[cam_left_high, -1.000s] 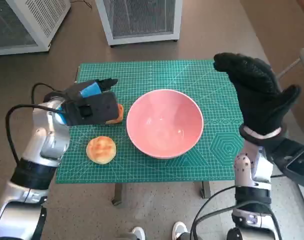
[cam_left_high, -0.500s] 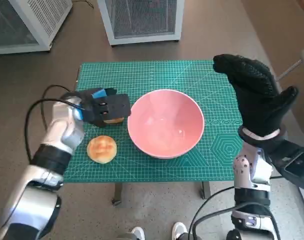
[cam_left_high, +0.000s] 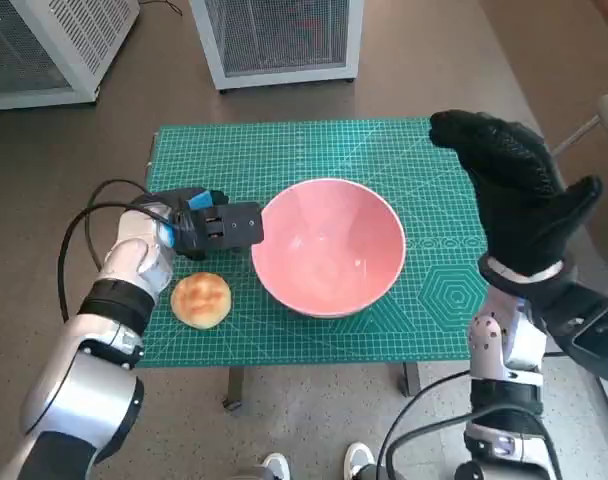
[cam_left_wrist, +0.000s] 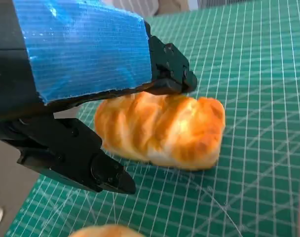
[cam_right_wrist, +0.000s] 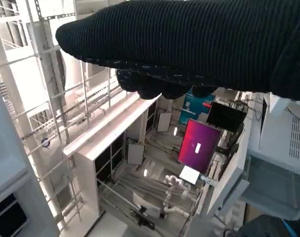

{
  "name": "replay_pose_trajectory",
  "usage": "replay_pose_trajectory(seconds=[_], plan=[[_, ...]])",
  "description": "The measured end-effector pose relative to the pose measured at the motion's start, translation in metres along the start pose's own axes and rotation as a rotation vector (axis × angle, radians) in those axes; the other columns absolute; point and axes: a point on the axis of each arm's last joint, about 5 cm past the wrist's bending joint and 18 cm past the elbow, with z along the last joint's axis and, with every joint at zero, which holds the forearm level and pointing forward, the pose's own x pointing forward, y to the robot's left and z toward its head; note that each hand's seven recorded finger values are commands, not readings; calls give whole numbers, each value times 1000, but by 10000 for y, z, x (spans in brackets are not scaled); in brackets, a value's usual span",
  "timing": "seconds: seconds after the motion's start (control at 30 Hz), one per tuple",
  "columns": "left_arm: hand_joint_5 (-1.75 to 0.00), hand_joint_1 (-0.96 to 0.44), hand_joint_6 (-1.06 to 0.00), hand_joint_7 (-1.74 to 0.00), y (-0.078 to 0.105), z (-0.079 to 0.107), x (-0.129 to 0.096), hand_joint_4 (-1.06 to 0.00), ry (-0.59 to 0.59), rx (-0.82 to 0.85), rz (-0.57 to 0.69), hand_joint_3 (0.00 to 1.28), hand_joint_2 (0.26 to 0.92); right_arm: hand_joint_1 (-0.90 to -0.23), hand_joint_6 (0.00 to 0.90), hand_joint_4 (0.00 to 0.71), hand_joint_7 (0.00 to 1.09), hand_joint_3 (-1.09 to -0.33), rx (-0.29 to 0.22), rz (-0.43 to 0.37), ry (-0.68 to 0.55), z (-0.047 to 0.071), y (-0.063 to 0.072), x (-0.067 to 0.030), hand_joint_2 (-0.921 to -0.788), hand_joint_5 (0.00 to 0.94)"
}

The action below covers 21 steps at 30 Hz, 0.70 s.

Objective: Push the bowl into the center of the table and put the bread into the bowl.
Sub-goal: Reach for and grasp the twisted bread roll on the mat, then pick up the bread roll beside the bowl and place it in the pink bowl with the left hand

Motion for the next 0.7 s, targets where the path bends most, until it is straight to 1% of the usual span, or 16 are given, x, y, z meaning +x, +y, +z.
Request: replay_pose_trajectory(seconds=[0.03,0.07,0.1,0.13,0.23,0.33,0.43,0.7], plan=[[-1076,292,-707,-167,-11,-4,3,-634,-3,10,10,84,895,-545,206,413,554,-470,0,0,0,1,0,0,-921,6],[-1116,233,-672,-362,-21,-4,5,-643,-6,23,20,91,900,-545,206,413,554,-469,-1,0,-1,2,0,-1,-921,6],[-1187,149,-610,-658,-29,-5,7,-644,-10,34,28,112,908,-544,207,413,553,-469,-1,0,-1,2,0,-2,-921,6],[-1226,95,-592,-830,-38,-6,9,-648,-15,46,39,113,912,-544,207,413,552,-469,-1,0,0,2,1,-3,-921,6],[-1242,31,-603,-1022,-64,-11,14,-666,-35,74,67,94,918,-544,208,414,551,-469,0,0,0,3,3,-4,-921,5],[-1207,10,-636,-1098,-85,-19,15,-673,-65,91,100,75,918,-543,207,414,548,-469,1,0,1,3,6,-12,-921,5],[-1186,3,-653,-1130,-92,-37,14,-673,-89,103,123,68,918,-543,201,415,543,-468,1,-1,4,2,7,-21,-921,5],[-1223,0,-650,-1116,-66,-130,0,-660,-104,96,150,71,920,-542,195,417,532,-470,1,-2,5,2,7,-28,-921,5]])
